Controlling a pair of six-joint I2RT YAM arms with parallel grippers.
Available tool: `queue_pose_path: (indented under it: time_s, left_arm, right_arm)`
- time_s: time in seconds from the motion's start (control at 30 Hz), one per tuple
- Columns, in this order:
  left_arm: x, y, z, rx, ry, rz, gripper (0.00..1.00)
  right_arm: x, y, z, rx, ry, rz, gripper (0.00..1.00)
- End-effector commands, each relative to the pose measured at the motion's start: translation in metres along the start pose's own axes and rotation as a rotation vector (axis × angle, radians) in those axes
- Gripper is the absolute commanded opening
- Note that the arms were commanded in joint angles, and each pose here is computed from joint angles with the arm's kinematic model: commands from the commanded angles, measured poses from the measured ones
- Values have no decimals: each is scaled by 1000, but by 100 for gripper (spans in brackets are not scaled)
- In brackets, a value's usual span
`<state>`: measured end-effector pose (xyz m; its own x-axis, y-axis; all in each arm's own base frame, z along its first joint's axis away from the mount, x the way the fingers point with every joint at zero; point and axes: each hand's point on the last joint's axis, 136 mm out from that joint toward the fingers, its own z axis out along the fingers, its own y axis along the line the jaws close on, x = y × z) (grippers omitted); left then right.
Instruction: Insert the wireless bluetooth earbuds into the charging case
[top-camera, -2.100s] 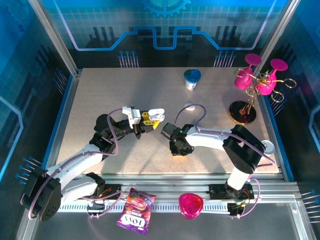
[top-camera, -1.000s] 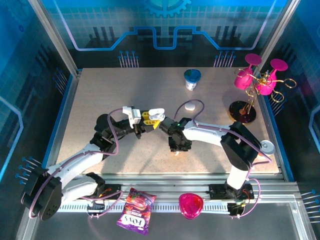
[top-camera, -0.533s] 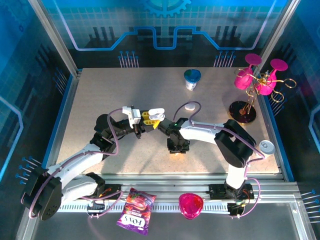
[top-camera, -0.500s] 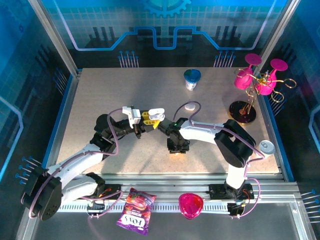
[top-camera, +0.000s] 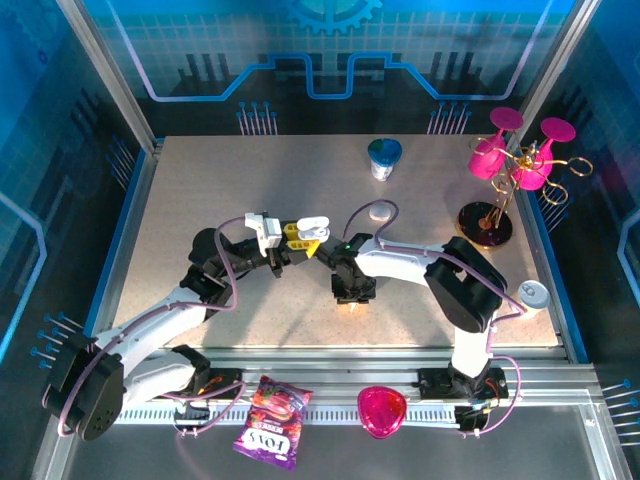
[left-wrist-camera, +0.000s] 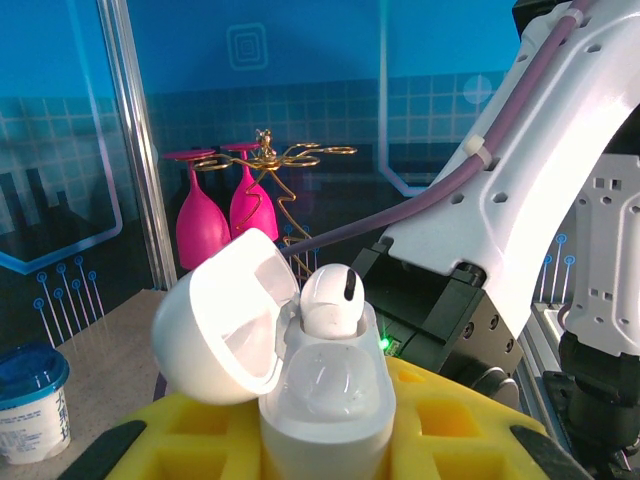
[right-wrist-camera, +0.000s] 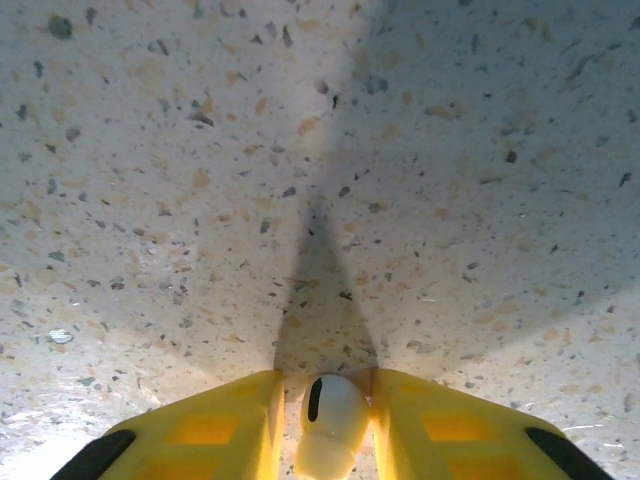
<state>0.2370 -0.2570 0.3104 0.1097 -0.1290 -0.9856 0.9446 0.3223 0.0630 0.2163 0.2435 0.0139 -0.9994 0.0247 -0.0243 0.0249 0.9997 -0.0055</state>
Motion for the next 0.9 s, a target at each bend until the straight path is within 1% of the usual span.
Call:
queue_pose_path:
  time_s: [0.0, 0.23, 0.37, 0.63, 0.77, 0.87]
  left_arm:
    - [-7, 0, 1, 4, -20, 32, 16]
    - [-7, 0, 1, 4, -19, 31, 16]
    - [-6, 0, 1, 4, -18, 32, 16]
    - [-9, 5, 0, -29, -30, 19, 16]
    - [-16, 8, 0, -42, -48, 4, 16]
    - [-21, 9, -2, -51, -55, 3, 16]
  right_arm:
    - [3, -8, 7, 45, 26, -2, 27]
    - [2, -6, 9, 43, 26, -16, 23]
    - [-3, -2, 3, 30, -21, -77, 22]
    - [-23, 4, -33, -50, -255, -226, 20]
    - [-29, -6, -49, -69, -374, -268, 19]
    - [-34, -13, -66, -95, -474, -283, 20]
